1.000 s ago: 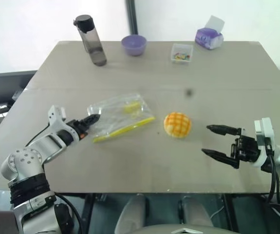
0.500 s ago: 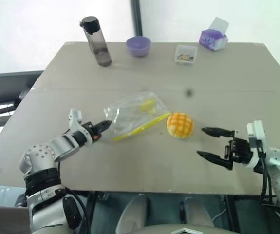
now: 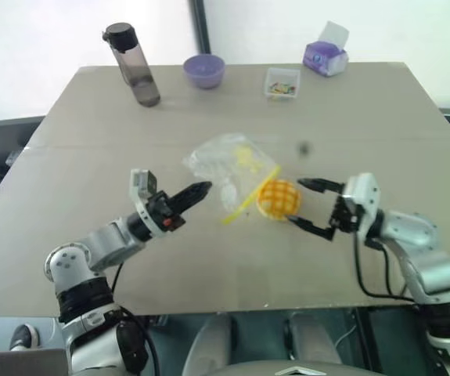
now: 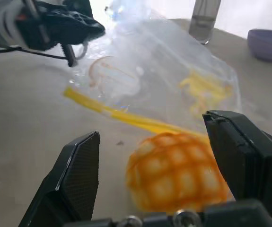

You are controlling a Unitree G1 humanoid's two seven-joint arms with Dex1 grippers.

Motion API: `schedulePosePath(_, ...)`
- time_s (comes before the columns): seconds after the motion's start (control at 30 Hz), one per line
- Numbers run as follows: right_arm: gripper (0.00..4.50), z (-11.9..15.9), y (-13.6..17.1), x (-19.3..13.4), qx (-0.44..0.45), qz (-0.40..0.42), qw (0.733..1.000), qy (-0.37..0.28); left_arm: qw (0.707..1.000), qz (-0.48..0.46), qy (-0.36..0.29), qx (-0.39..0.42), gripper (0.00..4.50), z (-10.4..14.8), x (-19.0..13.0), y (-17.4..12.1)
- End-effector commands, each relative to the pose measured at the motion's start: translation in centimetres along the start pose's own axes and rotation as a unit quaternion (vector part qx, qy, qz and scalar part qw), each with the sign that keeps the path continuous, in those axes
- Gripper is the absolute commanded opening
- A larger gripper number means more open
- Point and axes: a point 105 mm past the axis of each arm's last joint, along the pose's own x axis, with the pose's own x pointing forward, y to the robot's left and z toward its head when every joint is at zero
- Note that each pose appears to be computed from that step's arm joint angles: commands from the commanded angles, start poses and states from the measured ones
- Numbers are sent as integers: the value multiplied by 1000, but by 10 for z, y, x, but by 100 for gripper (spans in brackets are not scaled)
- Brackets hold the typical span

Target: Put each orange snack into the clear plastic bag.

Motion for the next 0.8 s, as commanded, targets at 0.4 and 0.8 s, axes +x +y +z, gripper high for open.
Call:
schedulePosePath(0.4,386,-12,4,85,-153,32,987,28,995,-82,-64,10,4,-4,9,-36)
schedulePosePath(0.8,28,-20,-31,81,-134,-70,988,38,996,-61,-53,26,0,-9,-3,-36)
